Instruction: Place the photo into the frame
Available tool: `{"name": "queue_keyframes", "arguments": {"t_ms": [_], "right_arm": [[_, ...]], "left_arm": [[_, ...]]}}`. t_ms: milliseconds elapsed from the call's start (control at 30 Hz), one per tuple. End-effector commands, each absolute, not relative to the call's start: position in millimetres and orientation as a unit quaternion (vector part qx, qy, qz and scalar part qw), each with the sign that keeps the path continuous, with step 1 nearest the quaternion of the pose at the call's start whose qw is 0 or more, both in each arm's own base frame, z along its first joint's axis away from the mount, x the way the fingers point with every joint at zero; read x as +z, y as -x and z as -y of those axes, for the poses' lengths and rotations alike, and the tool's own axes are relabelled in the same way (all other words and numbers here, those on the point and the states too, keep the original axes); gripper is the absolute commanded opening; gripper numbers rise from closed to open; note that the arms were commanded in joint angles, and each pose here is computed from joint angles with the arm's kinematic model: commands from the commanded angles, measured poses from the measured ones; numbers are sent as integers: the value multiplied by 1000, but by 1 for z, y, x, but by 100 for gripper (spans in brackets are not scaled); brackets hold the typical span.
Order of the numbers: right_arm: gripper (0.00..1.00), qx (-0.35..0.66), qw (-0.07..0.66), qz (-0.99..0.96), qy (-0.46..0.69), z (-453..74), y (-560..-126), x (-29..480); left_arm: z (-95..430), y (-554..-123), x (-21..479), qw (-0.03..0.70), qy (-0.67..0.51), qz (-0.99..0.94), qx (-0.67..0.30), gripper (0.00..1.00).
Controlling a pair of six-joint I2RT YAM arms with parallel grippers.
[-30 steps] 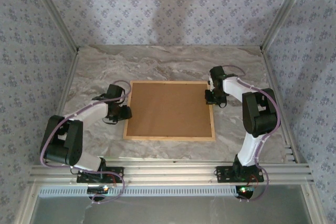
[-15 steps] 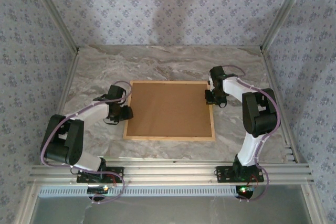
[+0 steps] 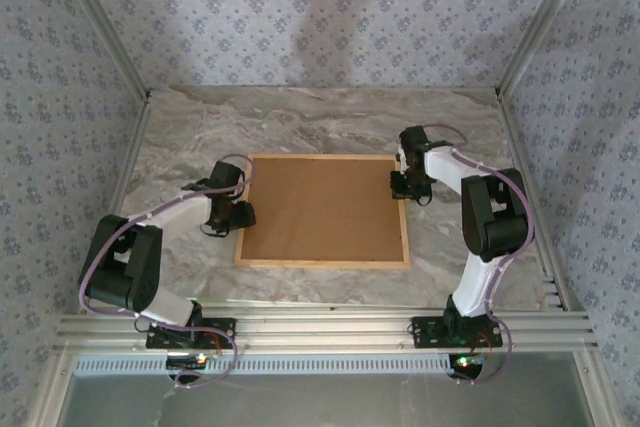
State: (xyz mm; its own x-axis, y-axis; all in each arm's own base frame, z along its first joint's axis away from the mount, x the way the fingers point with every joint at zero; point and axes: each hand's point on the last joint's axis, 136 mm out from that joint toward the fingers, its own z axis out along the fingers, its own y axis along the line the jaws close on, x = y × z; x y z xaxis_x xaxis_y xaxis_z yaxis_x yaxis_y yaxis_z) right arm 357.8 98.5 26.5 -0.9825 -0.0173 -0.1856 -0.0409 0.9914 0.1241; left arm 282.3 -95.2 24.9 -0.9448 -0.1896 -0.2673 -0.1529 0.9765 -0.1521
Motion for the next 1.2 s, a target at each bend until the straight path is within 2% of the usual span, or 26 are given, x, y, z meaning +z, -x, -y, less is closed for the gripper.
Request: {"name": "queue_keyframes", "arguments": {"t_ms": [0,200,333,500,633,733,800,900,1033,1167], "right_arm": [[18,73,49,-996,32,-109,-336,3],[20,87,73,-993,20,-109,-349,18],[24,148,97,-984,4,-129,-367,26],[25,233,122,-965,-10,-166,-401,39],[29,257,131,-957,-1,-179,-416,57],[37,237,146,-961,-1,-166,-413,69],[51,215,150,-965,-5,-151,-404,72],[64,178,155,-972,-2,-132,-385,76],[75,150,150,-977,-5,-115,-356,73],[79,141,146,-979,-3,-108,-338,73]], "left_arm": [[98,-291,43,158,74,-982,-67,56],[113,-314,88,233,65,-963,-118,63],[137,-319,115,277,38,-943,-183,65],[202,-312,142,327,-74,-906,-259,65],[265,-286,142,330,-204,-878,-279,68],[302,-260,137,327,-300,-852,-276,69],[321,-241,130,327,-369,-827,-268,70],[341,-222,118,325,-448,-794,-251,70],[361,-200,91,301,-551,-743,-232,68],[374,-190,72,287,-621,-700,-203,67]]}}
